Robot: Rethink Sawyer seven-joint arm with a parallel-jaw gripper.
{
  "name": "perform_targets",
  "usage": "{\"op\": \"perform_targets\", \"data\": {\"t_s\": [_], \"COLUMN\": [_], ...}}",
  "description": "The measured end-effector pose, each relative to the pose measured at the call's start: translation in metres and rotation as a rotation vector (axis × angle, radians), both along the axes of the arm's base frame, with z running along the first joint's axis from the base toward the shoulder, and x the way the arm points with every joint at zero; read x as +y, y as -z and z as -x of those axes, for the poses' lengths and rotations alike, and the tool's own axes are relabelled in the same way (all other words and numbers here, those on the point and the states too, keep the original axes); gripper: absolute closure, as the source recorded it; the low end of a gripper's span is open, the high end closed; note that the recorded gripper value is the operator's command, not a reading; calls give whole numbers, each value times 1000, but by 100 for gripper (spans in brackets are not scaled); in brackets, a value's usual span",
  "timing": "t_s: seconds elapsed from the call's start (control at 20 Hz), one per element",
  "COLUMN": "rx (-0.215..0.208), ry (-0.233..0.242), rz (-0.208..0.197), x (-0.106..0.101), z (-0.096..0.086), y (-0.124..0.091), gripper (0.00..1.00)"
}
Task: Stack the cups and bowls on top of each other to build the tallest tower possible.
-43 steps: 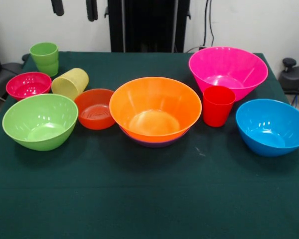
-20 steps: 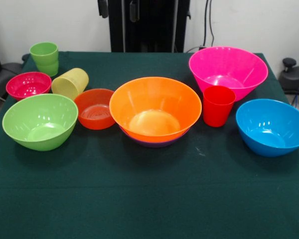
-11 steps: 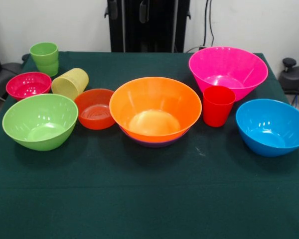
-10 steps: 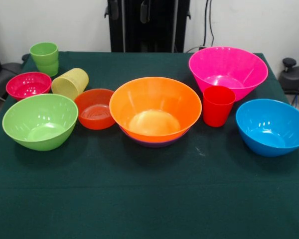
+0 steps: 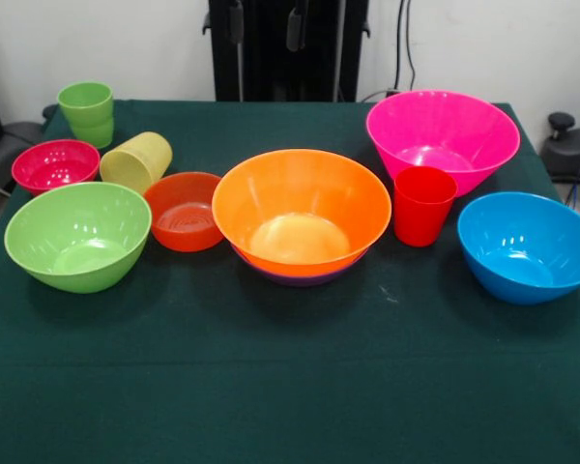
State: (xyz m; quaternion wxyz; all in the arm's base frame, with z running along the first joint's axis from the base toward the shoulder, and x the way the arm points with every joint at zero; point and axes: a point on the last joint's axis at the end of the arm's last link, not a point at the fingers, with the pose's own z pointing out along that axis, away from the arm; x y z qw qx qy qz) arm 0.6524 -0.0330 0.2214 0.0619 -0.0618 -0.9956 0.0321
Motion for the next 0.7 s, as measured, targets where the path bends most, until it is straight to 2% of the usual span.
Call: {"op": "perform_targets", "data": {"t_s": [0.5,0.7], "rx": [2,7], "ry": [-45,-69], "rz": [32,50], "x": [39,60], "z": [5,10], "y": [3,4], "gripper": [0,0]}}
